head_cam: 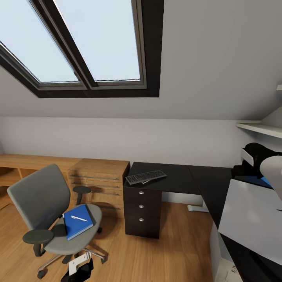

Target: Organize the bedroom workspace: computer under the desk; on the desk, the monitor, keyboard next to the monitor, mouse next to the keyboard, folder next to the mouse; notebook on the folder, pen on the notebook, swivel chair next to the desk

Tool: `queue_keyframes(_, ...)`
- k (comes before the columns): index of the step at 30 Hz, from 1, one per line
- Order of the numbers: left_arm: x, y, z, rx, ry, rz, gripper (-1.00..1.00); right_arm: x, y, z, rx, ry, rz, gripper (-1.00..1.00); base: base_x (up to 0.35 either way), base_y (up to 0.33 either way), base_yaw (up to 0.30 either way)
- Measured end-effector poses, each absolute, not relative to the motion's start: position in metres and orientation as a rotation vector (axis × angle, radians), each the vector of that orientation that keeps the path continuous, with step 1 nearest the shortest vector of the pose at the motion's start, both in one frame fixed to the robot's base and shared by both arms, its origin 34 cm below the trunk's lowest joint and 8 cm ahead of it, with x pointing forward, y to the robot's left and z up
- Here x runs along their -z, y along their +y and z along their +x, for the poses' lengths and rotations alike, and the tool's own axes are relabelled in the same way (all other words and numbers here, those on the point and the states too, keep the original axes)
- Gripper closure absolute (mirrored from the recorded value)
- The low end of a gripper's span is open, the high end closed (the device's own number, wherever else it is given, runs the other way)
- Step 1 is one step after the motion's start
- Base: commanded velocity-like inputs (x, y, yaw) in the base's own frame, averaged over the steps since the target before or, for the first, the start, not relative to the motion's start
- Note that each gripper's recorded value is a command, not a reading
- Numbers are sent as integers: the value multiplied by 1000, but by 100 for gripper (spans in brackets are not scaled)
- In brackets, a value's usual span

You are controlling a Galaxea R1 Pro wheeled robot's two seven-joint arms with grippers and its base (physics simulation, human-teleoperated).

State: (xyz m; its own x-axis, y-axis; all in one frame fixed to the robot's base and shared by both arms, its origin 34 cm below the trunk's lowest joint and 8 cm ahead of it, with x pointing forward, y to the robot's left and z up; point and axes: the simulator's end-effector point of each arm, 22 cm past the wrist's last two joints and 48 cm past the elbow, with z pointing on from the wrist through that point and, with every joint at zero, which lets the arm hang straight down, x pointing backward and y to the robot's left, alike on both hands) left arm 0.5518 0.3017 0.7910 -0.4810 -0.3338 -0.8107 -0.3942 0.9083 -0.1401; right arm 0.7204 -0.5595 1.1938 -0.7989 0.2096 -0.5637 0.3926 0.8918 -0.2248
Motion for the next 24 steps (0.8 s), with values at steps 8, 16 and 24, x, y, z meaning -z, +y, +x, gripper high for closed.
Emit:
queue_keyframes(8,-791,301,552,-79,2114,-519,-100,-1194,-560,720,454,2512,433,-100,-177,0,0)
queue_keyframes(16,-791,301,552,-79,2114,-519,-100,-1194,-558,721,450,2512,432,-100,-58,0,0)
queue_keyframes(24,-791,301,552,-79,2114,-519,-100,-1193,-557,721,453,2515,427,-100,-61,9,0)
